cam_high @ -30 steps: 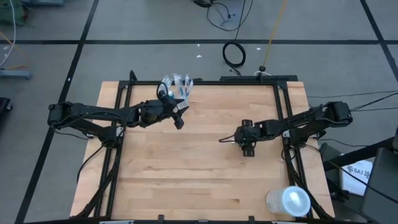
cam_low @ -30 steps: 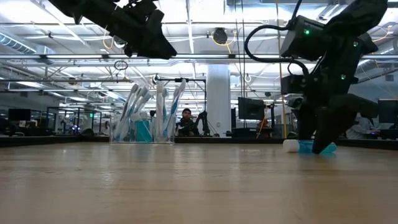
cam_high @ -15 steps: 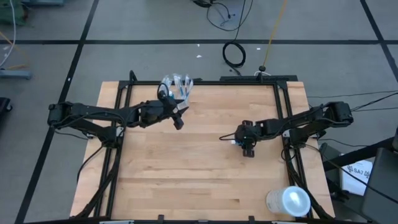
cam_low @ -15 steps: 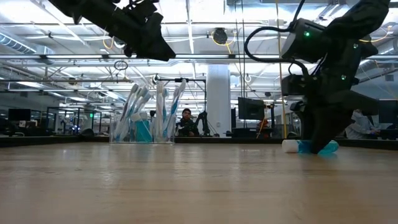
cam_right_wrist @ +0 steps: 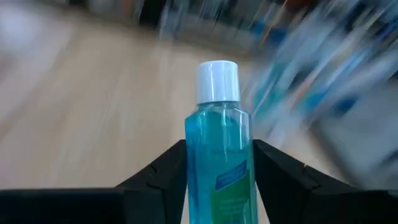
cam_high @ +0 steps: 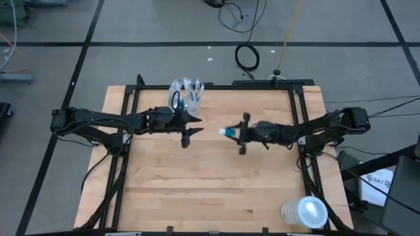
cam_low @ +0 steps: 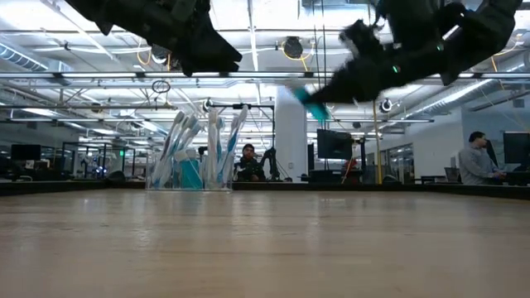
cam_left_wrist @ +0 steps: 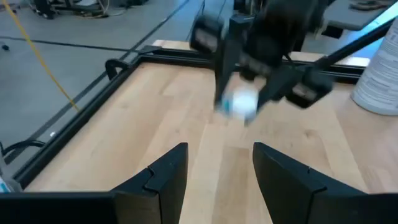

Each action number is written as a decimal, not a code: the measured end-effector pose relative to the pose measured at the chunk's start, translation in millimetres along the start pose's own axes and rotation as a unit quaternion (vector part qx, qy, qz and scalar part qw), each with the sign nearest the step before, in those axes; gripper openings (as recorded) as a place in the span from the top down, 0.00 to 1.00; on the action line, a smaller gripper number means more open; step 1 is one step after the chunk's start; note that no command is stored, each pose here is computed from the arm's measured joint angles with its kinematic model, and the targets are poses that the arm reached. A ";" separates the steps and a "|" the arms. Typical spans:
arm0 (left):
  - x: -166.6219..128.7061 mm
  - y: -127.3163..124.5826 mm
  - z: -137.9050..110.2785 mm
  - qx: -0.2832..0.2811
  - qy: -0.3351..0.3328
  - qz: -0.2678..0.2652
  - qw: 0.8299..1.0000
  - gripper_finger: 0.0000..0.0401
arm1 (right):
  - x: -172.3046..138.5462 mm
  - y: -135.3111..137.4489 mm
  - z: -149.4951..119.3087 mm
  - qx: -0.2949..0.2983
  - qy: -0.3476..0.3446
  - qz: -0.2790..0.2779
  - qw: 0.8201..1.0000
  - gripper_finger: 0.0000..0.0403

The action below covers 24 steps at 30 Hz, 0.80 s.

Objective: Pick & Place toothbrushing station
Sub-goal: Put the small blue bottle into the transparent organizer

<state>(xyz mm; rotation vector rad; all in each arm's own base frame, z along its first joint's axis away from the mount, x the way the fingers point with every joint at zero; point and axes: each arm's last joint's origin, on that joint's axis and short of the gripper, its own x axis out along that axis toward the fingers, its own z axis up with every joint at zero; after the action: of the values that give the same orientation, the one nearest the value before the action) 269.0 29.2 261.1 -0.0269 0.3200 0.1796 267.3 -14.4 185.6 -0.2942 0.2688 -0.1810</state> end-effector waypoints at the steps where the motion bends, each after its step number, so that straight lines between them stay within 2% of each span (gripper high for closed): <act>1: 0.5 0.0 0.0 0.000 -0.001 0.000 1.000 0.54 | -0.3 -3.5 7.5 0.002 -0.038 -0.014 0.999 0.61; 3: 0.9 0.1 0.9 -0.001 -0.007 0.000 1.000 0.54 | -1.3 -8.4 17.1 0.000 -0.088 -0.029 0.996 0.61; 7: 0.6 -0.2 7.6 0.002 -0.042 -0.001 0.999 0.54 | -2.4 -10.5 23.5 -0.001 -0.132 -0.010 0.991 0.62; 10: 0.2 -2.2 11.2 0.008 -0.060 -0.024 0.998 0.54 | -2.8 -10.3 24.8 0.013 -0.138 -0.007 0.990 0.62; 15: 2.1 -8.0 16.3 0.018 -0.095 -0.103 0.990 0.54 | -3.5 -10.4 26.5 0.024 -0.147 -0.008 0.989 0.61; 20: 18.8 -13.0 18.1 0.082 -0.160 -0.103 0.978 0.54 | -4.4 -11.5 29.3 0.049 -0.162 -0.008 0.985 0.62; 24: 39.9 -13.9 8.2 0.102 -0.182 -0.096 0.973 0.54 | -4.4 -11.4 29.1 0.057 -0.161 -0.007 0.985 0.60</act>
<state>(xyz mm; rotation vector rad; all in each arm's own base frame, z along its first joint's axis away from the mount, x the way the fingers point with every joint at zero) 311.2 22.7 256.2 0.1770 -0.0325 -0.0435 269.9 -16.6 217.0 -0.2085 -0.0633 -0.1584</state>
